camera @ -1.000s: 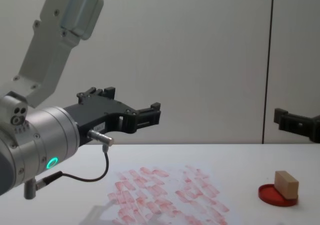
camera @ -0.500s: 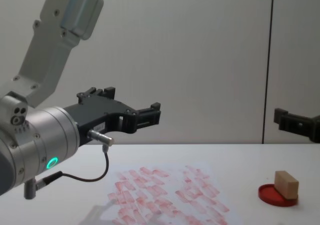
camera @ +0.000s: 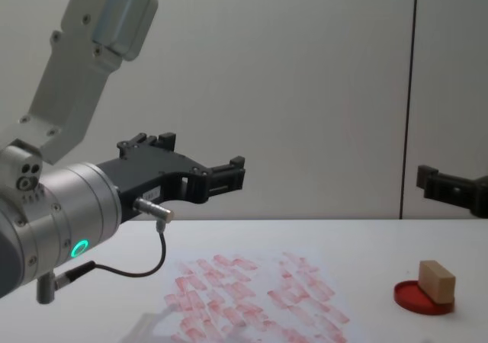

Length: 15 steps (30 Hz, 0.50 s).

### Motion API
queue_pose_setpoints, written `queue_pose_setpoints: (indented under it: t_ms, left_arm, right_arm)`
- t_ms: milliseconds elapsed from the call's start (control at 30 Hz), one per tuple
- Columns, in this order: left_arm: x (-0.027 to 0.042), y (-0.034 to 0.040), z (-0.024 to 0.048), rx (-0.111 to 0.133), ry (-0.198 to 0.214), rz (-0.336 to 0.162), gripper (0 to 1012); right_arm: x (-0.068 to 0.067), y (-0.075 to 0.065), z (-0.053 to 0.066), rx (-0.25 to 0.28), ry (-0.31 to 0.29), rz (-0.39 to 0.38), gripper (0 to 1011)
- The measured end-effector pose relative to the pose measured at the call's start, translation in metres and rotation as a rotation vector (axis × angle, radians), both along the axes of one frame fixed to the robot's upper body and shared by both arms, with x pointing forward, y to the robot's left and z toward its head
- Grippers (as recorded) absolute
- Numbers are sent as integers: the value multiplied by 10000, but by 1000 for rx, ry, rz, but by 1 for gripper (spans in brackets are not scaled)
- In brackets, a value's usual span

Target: Use the one hand to pick up the stamp and affix it onto the A4 paper.

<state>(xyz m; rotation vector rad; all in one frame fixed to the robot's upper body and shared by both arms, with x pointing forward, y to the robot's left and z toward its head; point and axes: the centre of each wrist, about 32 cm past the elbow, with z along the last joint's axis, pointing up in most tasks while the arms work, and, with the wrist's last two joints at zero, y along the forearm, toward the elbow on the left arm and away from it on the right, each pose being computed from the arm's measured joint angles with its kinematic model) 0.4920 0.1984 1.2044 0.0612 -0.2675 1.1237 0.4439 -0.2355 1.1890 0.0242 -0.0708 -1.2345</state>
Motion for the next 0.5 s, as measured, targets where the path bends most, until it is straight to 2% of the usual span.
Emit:
queue_pose_setpoints:
  t_ms: [200,500]
  left_arm:
    - [0,0,0,0,0,0,993]
    - [0,0,0,0,0,0,993]
  right_arm:
    - [26,53,9,1,24,-31,1001]
    - [166,135,30,0,99,-124,1001]
